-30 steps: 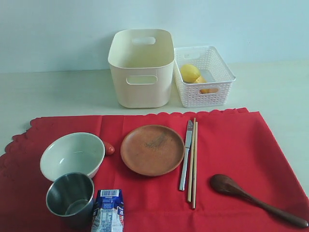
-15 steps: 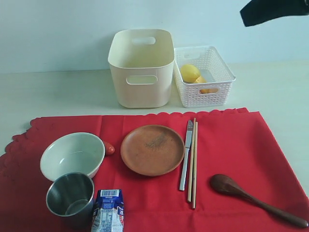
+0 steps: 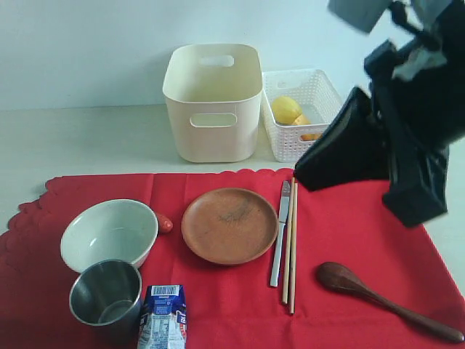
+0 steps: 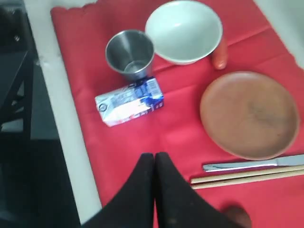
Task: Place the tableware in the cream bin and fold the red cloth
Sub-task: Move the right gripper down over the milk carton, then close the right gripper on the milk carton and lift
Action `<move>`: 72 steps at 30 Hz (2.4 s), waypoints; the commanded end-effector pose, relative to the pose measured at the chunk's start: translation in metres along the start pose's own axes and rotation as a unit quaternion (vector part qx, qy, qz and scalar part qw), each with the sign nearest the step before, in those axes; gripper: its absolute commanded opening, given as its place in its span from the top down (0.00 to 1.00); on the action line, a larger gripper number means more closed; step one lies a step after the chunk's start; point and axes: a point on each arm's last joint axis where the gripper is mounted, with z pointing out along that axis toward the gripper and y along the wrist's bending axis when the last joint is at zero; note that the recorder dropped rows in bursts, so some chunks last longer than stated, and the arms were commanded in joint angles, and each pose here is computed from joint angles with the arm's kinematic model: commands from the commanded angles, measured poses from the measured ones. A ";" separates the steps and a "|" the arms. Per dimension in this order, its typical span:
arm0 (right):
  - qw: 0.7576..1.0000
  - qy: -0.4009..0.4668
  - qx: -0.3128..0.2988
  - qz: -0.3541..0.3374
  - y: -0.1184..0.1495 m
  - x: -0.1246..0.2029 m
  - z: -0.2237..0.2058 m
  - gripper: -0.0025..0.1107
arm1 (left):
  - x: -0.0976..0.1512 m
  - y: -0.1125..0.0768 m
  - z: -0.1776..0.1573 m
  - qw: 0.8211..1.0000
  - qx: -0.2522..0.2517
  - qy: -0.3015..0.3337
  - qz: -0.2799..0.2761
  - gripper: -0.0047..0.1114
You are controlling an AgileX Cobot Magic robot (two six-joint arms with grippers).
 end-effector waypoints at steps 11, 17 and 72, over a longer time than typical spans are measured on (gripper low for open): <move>0.968 0.154 -0.175 -0.093 0.046 0.019 0.094 0.98 | 0.000 0.000 0.000 1.000 0.002 -0.006 -0.005 0.96; 0.959 0.185 -0.191 -0.094 0.050 0.022 0.142 0.98 | 0.000 0.000 0.000 1.000 0.002 -0.006 -0.005 0.96; 0.872 0.271 0.105 0.393 0.049 -0.011 0.277 0.98 | 0.000 0.000 0.000 1.000 0.002 -0.006 -0.005 0.96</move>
